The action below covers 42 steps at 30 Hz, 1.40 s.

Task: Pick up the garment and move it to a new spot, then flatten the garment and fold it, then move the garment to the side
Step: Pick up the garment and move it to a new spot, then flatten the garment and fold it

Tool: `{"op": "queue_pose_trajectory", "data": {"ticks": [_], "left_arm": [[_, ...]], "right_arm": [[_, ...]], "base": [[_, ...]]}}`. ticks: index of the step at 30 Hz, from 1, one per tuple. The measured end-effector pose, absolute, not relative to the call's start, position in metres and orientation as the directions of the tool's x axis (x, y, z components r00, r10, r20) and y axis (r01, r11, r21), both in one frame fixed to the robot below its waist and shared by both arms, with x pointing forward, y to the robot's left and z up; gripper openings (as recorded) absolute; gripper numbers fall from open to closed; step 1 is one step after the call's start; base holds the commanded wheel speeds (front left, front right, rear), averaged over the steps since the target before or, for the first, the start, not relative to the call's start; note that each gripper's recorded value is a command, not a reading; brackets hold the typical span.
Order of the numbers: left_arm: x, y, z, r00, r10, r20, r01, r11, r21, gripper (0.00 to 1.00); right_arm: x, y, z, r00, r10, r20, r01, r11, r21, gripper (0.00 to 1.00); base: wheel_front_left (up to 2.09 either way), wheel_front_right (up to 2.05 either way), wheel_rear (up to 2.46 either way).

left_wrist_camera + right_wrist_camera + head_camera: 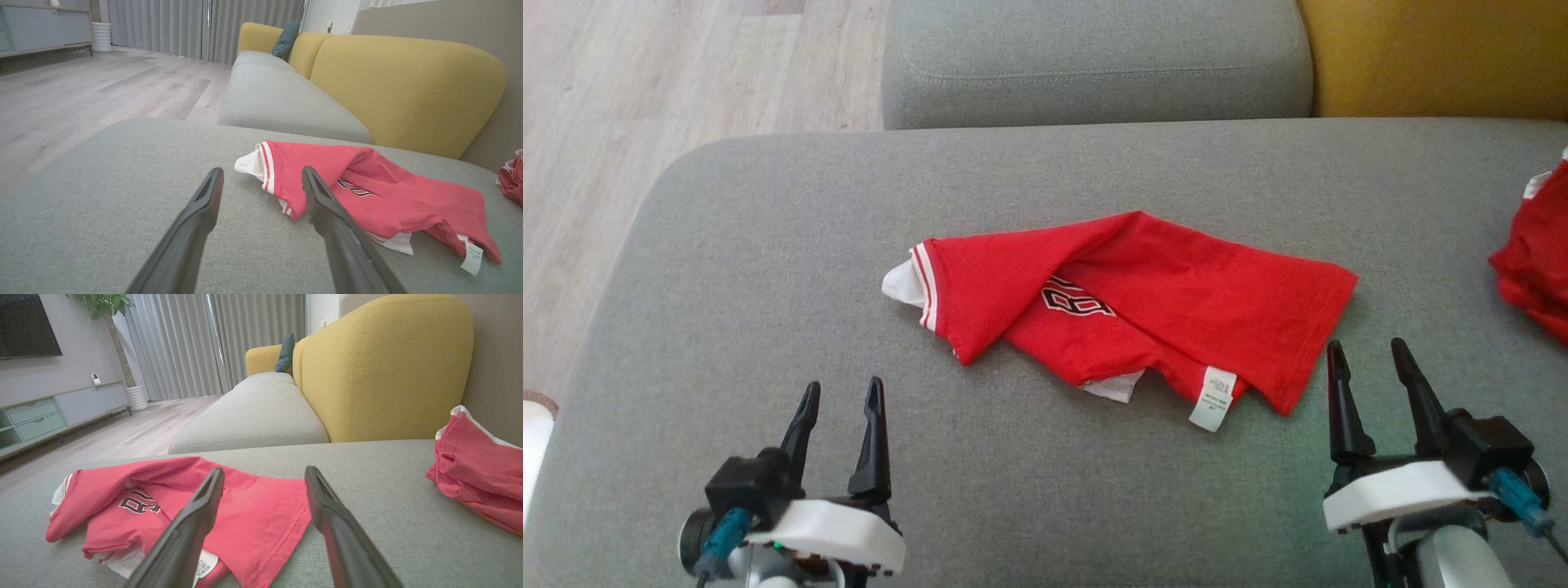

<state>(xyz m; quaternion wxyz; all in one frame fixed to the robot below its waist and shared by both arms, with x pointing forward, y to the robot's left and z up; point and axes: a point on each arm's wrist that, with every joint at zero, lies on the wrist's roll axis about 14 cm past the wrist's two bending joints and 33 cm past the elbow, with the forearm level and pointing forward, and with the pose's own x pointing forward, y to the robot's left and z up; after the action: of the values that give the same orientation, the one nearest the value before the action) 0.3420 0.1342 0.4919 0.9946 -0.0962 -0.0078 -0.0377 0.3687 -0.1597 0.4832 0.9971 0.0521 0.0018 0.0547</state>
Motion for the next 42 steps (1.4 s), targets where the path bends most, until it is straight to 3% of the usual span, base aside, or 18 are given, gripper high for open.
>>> {"op": "queue_pose_trajectory", "data": {"ticks": [20,30,42], "left_arm": [[0.346,0.124,0.481,0.993,-0.116,-0.009,0.112,0.977,-0.18,1.0],[0.38,0.067,0.443,0.945,-0.302,-0.126,0.273,0.94,-0.204,1.0],[0.41,0.048,0.392,0.904,-0.325,-0.279,0.255,0.931,-0.262,1.0]], "right_arm": [[0.37,-0.162,0.475,0.994,0.103,-0.022,-0.1,0.989,0.107,1.0],[0.388,-0.169,0.47,0.996,0.084,-0.035,-0.08,0.991,0.105,1.0],[0.394,-0.194,0.452,0.996,0.01,-0.086,-0.002,0.996,0.094,1.0]], "base": [[0.0,0.0,0.0],[0.0,0.0,0.0],[0.0,0.0,0.0]]}}
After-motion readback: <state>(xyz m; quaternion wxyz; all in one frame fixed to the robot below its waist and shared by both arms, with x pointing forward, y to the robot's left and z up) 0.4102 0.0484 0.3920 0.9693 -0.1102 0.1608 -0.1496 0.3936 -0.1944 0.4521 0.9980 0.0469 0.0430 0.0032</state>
